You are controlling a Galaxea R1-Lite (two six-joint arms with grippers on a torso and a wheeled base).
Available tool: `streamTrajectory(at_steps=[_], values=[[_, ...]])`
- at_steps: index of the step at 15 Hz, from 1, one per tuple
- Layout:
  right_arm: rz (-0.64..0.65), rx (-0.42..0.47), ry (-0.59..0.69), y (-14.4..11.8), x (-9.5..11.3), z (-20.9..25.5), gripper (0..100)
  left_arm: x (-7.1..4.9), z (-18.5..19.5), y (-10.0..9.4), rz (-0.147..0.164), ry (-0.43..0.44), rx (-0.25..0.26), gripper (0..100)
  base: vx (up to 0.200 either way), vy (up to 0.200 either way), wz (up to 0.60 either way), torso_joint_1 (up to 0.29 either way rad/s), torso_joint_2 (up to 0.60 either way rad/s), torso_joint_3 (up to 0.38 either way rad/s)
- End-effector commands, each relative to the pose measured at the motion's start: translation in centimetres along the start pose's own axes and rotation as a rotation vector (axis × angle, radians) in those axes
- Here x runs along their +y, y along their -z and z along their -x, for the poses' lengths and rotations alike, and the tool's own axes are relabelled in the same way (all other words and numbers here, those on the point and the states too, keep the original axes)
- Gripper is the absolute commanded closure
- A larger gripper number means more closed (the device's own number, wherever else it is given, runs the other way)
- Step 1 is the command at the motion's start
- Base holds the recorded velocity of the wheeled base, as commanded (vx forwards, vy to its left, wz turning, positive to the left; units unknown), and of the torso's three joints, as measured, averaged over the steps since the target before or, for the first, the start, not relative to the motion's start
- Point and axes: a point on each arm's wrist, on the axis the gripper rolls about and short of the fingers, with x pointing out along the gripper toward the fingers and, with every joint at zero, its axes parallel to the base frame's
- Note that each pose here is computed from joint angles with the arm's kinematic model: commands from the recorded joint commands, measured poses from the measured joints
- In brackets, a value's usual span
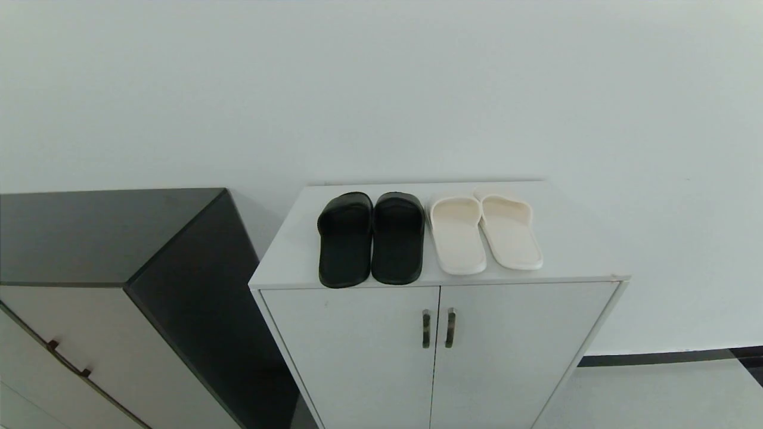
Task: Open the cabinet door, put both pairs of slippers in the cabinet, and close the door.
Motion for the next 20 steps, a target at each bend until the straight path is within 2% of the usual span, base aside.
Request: streamTrajectory(at_steps=[1, 2, 3, 5, 8, 10, 11, 14, 15, 16, 20], values=[[-0.067, -0.013, -0.046, -5.7, 0.5, -0.6, 0, 0.0, 0.0, 0.0, 0.000, -0.001, -0.002, 100, 0.000, 0.000, 0.00, 0.000, 0.00, 0.000], [-0.070, 0.085, -0.109, -6.5, 0.7, -2.5, 0, 0.0, 0.0, 0.0, 0.000, -0.001, 0.000, 100, 0.000, 0.000, 0.00, 0.000, 0.00, 0.000], [-0.076, 0.105, -0.117, -6.9, 0.7, -3.1, 0, 0.0, 0.0, 0.0, 0.000, -0.001, -0.002, 100, 0.000, 0.000, 0.00, 0.000, 0.00, 0.000], [-0.095, 0.208, -0.181, -8.3, 1.0, -7.0, 0, 0.0, 0.0, 0.0, 0.000, -0.004, -0.002, 100, 0.000, 0.000, 0.00, 0.000, 0.00, 0.000], [-0.113, 0.267, -0.321, -11.0, 2.6, -11.5, 0, 0.0, 0.0, 0.0, 0.000, -0.009, -0.002, 100, 0.000, 0.000, 0.00, 0.000, 0.00, 0.000], [-0.180, 0.311, -0.404, -12.1, 4.1, -13.2, 0, 0.0, 0.0, 0.0, 0.000, -0.009, -0.002, 100, 0.000, 0.000, 0.00, 0.000, 0.00, 0.000], [-0.208, 0.341, -0.442, -12.7, 5.4, -14.3, 0, 0.0, 0.0, 0.0, 0.000, -0.009, 0.000, 100, 0.000, 0.000, 0.00, 0.000, 0.00, 0.000], [-0.182, 0.417, -0.524, -12.9, 9.0, -17.2, 0, 0.0, 0.0, 0.0, 0.000, -0.012, -0.002, 100, 0.000, 0.000, 0.00, 0.000, 0.00, 0.000], [-0.177, 0.429, -0.513, -12.9, 9.9, -18.0, 0, 0.0, 0.0, 0.0, 0.000, -0.013, -0.002, 100, 0.000, 0.000, 0.00, 0.000, 0.00, 0.000], [-0.187, 0.448, -0.489, -12.8, 12.0, -19.3, 0, 0.0, 0.0, 0.0, 0.000, -0.016, -0.002, 100, 0.000, 0.000, 0.00, 0.000, 0.00, 0.000], [-0.173, 0.441, -0.384, -12.2, 17.2, -23.4, 0, 0.0, 0.0, 0.0, -0.001, -0.016, -0.002, 100, 0.000, 0.000, 0.00, 0.000, 0.00, 0.000]])
